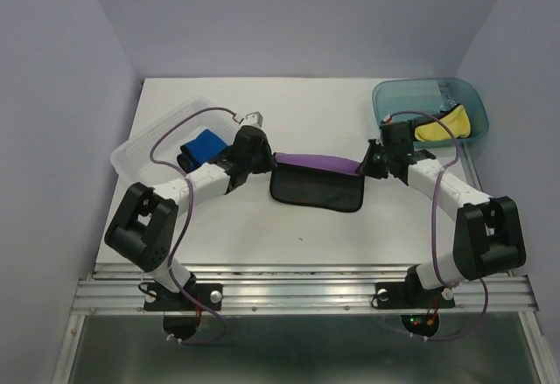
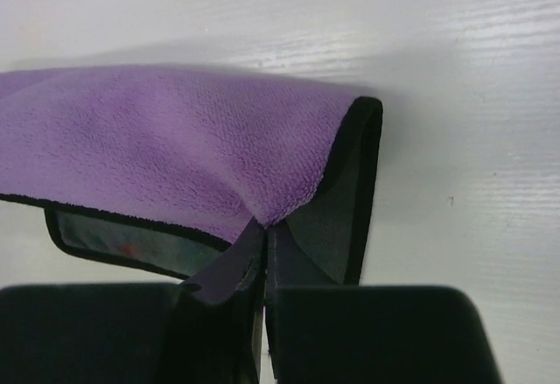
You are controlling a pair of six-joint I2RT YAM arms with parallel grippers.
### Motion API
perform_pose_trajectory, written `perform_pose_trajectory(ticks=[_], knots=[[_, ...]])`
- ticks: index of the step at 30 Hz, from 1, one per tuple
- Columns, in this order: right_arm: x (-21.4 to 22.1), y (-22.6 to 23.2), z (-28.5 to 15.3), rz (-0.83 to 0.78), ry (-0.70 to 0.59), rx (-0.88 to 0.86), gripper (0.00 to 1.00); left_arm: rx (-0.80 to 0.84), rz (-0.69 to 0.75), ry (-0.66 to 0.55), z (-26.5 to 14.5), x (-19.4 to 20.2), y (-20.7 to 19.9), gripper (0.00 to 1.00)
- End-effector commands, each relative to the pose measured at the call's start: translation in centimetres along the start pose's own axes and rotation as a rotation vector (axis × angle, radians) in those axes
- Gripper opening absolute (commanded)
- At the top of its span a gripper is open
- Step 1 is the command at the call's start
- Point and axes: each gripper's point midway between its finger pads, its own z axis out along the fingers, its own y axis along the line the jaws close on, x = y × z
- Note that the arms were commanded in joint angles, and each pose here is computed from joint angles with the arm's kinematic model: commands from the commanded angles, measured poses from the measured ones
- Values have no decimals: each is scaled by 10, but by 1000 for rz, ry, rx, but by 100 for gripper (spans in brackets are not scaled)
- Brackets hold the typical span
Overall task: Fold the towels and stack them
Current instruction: Fold the towel
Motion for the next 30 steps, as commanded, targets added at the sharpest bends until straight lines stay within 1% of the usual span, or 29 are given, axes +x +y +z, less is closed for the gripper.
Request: perform_pose_trajectory(ticks=[1, 5, 12, 18, 30], knots=[[15, 2, -7, -5, 24, -52, 2, 19, 2, -24, -18, 3, -7, 0], [23, -1, -13, -15, 26, -55, 2, -13, 4, 1, -21, 22, 1, 0], [53, -14, -6, -13, 100, -44, 3, -49, 13, 43, -22, 46, 4, 0], [62, -16, 1, -7, 129, -52, 3, -144, 11, 55, -16, 54, 25, 0], [82, -26, 7, -2, 191, -32, 4, -160, 12, 126, -4, 75, 30, 0]])
